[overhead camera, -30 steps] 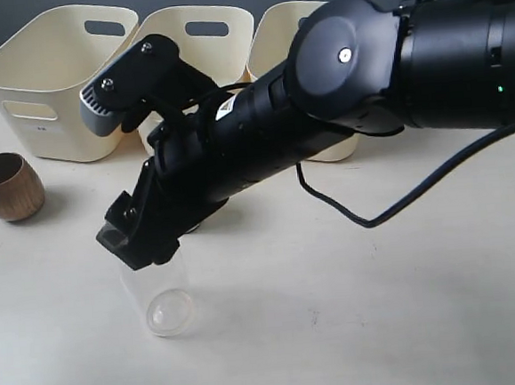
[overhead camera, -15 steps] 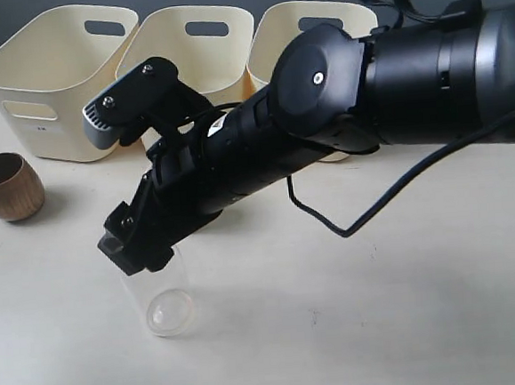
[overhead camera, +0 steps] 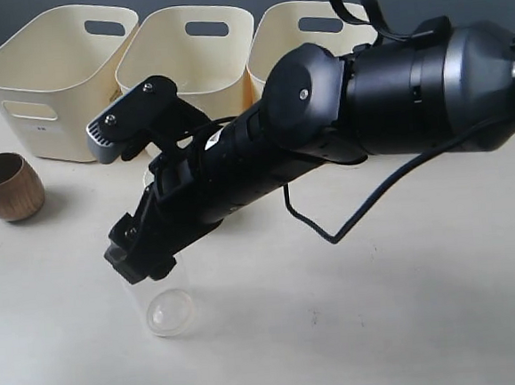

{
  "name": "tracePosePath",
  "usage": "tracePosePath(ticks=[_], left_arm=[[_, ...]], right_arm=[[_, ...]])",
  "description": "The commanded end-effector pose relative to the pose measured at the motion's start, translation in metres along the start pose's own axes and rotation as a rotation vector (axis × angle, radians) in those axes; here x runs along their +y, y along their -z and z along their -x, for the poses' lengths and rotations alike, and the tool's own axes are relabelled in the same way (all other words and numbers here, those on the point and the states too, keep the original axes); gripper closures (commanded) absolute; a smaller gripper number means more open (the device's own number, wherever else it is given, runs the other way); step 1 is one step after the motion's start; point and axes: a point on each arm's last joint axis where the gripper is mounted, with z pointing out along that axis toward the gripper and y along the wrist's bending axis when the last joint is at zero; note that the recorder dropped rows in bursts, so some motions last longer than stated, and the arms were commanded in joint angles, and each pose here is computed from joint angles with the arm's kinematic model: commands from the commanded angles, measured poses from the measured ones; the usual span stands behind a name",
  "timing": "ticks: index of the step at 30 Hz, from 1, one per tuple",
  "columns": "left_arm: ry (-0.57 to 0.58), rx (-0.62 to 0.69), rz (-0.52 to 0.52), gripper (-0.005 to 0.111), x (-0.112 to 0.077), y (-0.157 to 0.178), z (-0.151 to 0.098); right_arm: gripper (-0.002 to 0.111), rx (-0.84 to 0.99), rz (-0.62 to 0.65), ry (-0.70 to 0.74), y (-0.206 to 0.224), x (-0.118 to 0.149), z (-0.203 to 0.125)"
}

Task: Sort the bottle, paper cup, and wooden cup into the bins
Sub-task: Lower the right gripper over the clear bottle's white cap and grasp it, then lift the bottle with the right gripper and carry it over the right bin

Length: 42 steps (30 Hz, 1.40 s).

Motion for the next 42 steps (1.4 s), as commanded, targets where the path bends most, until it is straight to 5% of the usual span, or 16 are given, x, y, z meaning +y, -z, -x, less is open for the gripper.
tracePosePath(ticks=[1, 5, 9, 13, 21, 29, 35, 42], left_arm=[[0.005, -0.002, -0.004, 0.107, 0.000, 0.000, 0.001], [0.005, -0.002, -0.004, 0.107, 0.000, 0.000, 0.001], [0.005, -0.002, -0.004, 0.107, 0.000, 0.000, 0.001], [0.005, -0.002, -0.004, 0.107, 0.000, 0.000, 0.001], [0.005, -0.002, -0.004, 0.107, 0.000, 0.000, 0.001], [0.005, -0.002, -0.004, 0.107, 0.000, 0.000, 0.001], [0.005, -0.002, -0.004, 0.107, 0.000, 0.000, 0.001], [0.005, -0.002, -0.004, 0.107, 0.000, 0.000, 0.001]], right_arm=[[0.030, -0.008, -0.003, 0.005, 0.000, 0.000, 0.002], [0.037, -0.005, 0.000, 0.005, 0.000, 0.000, 0.001], [0.059, 0.004, 0.011, 0.022, 0.000, 0.001, 0.000], [0.108, 0.009, 0.017, 0.027, 0.000, 0.002, 0.000], [0.109, -0.008, 0.024, 0.101, 0.008, 0.005, 0.004], [0.109, -0.223, -0.057, 0.208, 0.090, 0.021, 0.038], [0.109, -0.347, -0.247, 0.198, 0.157, 0.019, 0.047], [0.109, -0.364, -0.537, 0.041, 0.191, -0.033, 0.039]])
